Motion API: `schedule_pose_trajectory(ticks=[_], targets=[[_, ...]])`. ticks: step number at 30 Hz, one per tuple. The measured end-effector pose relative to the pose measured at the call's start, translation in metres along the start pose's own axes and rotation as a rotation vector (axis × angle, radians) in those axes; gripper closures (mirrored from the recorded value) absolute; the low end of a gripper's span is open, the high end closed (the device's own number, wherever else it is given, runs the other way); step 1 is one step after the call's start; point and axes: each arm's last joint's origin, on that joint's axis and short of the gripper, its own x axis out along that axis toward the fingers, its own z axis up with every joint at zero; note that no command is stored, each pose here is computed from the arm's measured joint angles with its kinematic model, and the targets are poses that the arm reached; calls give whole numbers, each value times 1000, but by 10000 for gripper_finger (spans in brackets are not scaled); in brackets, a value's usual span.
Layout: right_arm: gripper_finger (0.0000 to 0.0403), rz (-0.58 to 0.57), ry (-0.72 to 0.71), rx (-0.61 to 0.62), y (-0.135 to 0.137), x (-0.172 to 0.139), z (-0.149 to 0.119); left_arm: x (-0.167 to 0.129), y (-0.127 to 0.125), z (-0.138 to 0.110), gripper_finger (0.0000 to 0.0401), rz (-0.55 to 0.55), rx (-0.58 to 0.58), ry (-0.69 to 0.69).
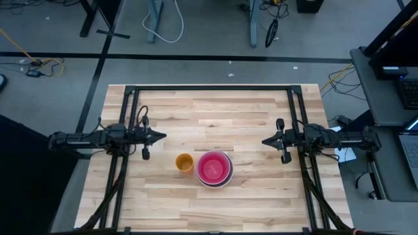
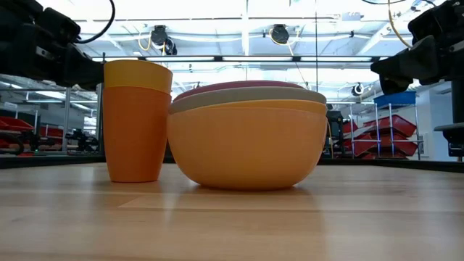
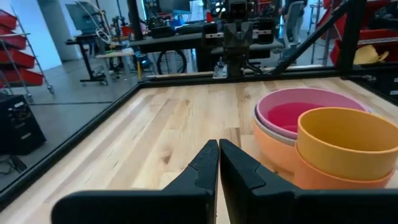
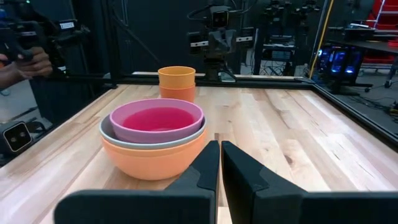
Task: Nest bowls inside each other
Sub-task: Return to Home Position
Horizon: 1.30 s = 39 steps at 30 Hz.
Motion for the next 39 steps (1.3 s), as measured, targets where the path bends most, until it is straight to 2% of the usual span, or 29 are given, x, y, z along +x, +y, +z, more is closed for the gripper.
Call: schedule_pose_trajectory(ticks=[6, 26, 34, 39], targets=[[403, 1, 0, 1, 0, 0, 0, 0, 4, 0, 401, 65, -11, 2], [403, 0, -1, 3, 0, 0, 0, 0, 4, 0, 401, 51, -50, 3], [403, -1, -1, 4, 0, 0, 0, 0, 3, 0, 401, 42, -121, 2], [403, -1, -1, 4, 0, 0, 0, 0, 2, 0, 401, 31, -119, 6]])
